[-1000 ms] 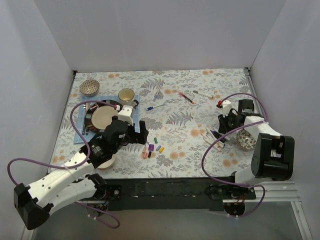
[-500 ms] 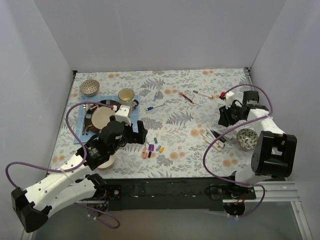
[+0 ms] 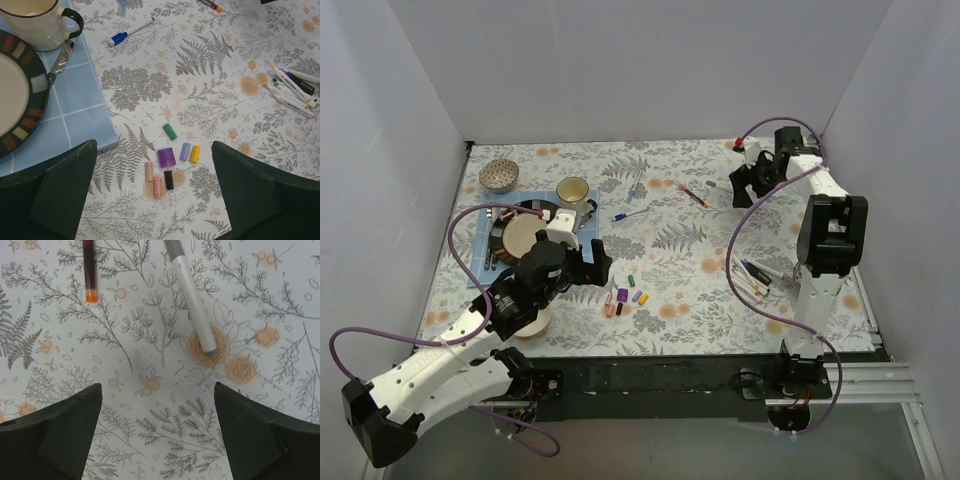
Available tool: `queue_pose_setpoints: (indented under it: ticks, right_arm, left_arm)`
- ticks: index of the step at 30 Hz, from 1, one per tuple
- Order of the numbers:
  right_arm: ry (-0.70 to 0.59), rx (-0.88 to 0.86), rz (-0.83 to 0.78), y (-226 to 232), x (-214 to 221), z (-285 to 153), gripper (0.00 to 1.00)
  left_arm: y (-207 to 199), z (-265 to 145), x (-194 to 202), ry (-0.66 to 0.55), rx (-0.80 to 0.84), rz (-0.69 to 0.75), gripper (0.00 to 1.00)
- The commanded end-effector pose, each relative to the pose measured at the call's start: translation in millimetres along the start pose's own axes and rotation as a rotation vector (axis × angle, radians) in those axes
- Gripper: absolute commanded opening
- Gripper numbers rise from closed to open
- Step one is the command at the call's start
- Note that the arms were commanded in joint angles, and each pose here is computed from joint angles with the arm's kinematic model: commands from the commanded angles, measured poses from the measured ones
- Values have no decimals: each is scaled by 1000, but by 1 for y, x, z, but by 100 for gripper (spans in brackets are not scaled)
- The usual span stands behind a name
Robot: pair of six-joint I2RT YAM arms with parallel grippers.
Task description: Open the pen caps
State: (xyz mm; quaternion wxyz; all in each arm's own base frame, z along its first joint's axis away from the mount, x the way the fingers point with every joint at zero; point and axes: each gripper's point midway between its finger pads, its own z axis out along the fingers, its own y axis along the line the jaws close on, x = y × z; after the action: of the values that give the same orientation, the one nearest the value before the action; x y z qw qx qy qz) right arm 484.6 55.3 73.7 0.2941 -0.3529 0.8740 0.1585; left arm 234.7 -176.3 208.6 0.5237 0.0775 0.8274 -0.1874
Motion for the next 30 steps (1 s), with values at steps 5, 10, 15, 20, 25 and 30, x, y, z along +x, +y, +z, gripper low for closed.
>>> queue_pose_setpoints:
  ticks: [5,10,15,20,25,30]
  right_arm:
    - [59,68,-29,-32,-35,35,98]
    - [91,73,-75,-33,-35,56,97]
    - [115,71,-83,-33,-31,70,83]
    - [148,53,-72,-31,-18,78,70]
    - [205,24,-57,-21,3,81,31]
    - [267,48,-54,-12,30,78,1]
  left_arm:
    - [7,4,0,-1,-18,12,98]
    - [8,4,0,-1,-19,12,98]
    - [8,5,0,1,-19,13,98]
    - [8,5,0,1,-16,11,98]
    - [8,4,-1,-1,-15,10,98]
    - [8,4,-2,-6,-15,7,98]
